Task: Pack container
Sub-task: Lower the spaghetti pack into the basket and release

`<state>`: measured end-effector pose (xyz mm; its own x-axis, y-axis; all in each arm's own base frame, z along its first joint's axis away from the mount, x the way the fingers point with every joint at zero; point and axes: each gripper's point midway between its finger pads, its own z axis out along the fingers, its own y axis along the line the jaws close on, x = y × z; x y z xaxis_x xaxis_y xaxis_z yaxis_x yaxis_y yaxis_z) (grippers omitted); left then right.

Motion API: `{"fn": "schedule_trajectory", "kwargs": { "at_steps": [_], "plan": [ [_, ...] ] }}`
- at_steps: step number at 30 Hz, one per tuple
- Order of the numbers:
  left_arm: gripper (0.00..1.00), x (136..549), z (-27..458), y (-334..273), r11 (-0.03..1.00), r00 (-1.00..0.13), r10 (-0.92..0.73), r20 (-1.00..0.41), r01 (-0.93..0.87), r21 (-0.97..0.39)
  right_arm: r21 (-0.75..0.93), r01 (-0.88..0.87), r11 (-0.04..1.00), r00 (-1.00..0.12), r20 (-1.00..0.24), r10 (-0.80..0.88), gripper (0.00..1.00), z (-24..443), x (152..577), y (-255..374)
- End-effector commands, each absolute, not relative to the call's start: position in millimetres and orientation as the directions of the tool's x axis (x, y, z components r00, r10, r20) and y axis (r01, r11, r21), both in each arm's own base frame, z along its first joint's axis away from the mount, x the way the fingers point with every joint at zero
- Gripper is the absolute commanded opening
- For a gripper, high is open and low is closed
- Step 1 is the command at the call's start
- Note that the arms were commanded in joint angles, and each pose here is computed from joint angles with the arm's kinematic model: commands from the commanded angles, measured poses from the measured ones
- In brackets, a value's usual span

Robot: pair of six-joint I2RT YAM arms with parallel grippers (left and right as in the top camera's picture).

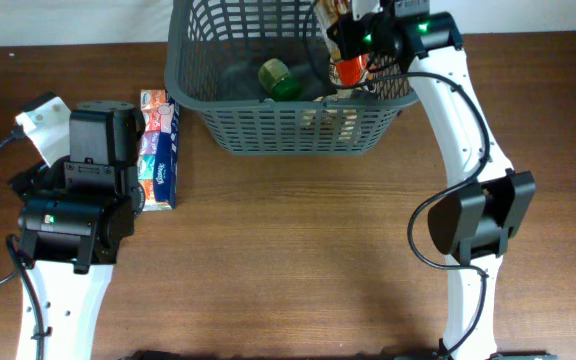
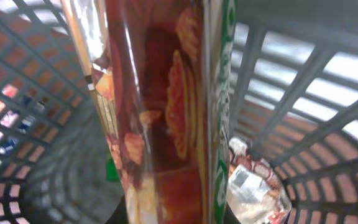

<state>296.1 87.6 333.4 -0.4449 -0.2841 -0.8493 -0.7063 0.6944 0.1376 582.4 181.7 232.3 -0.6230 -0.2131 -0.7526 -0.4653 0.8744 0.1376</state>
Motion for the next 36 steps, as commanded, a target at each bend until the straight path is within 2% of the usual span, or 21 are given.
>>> {"fn": "schedule_trajectory", "kwargs": {
  "at_steps": [1,7,9,11,14,16,18,19,20,21,24,30,36],
  "plan": [
    [1.00,294.8,338.0,90.9,0.687,-0.444,-0.271,-0.854,-0.711,0.152,0.135,-0.476,0.869,-0.590,-0.782,-0.201,0.04,253.6,577.9,182.8],
    [1.00,294.8,338.0,90.9,0.687,-0.444,-0.271,-0.854,-0.711,0.152,0.155,-0.465,0.872,-0.646,-0.732,-0.214,0.04,221.6,571.6,181.4],
    [1.00,294.8,338.0,90.9,0.687,-0.444,-0.271,-0.854,-0.711,0.152,0.157,-0.464,0.872,-0.652,-0.727,-0.216,0.07,218.3,570.8,181.2],
    [1.00,294.8,338.0,90.9,0.687,-0.444,-0.271,-0.854,-0.711,0.152,0.157,-0.464,0.872,-0.652,-0.727,-0.216,0.25,218.3,570.8,181.2],
    [1.00,294.8,338.0,90.9,0.687,-0.444,-0.271,-0.854,-0.711,0.152,0.157,-0.464,0.872,-0.651,-0.728,-0.215,0.33,218.7,571.1,181.3],
    [1.00,294.8,338.0,90.9,0.687,-0.444,-0.271,-0.854,-0.711,0.152,0.157,-0.464,0.872,-0.651,-0.728,-0.215,0.48,218.5,571.1,180.9],
    [1.00,294.8,338.0,90.9,0.687,-0.444,-0.271,-0.854,-0.711,0.152,0.157,-0.464,0.872,-0.651,-0.728,-0.215,0.57,218.5,571.1,180.9],
    [1.00,294.8,338.0,90.9,0.687,-0.444,-0.271,-0.854,-0.711,0.152,0.157,-0.464,0.872,-0.651,-0.728,-0.215,0.65,218.8,571.2,180.9],
    [1.00,294.8,338.0,90.9,0.687,-0.444,-0.271,-0.854,-0.711,0.152,0.157,-0.464,0.872,-0.650,-0.729,-0.215,0.80,219.3,571.2,181.0],
    [1.00,294.8,338.0,90.9,0.687,-0.444,-0.271,-0.854,-0.711,0.152,0.157,-0.464,0.872,-0.650,-0.729,-0.215,0.90,219.4,571.3,181.0],
    [1.00,294.8,338.0,90.9,0.687,-0.444,-0.271,-0.854,-0.711,0.152,0.159,-0.469,0.869,-0.643,-0.736,-0.213,1.00,223.8,571.7,182.2],
    [1.00,294.8,338.0,90.9,0.687,-0.444,-0.271,-0.854,-0.711,0.152,0.197,-0.564,0.802,-0.551,-0.813,-0.188,0.99,278.2,567.9,201.5],
    [1.00,294.8,338.0,90.9,0.687,-0.444,-0.271,-0.854,-0.711,0.152,0.113,-0.611,0.784,-0.351,-0.926,-0.139,0.99,396.5,550.4,195.6]
  ]
}}
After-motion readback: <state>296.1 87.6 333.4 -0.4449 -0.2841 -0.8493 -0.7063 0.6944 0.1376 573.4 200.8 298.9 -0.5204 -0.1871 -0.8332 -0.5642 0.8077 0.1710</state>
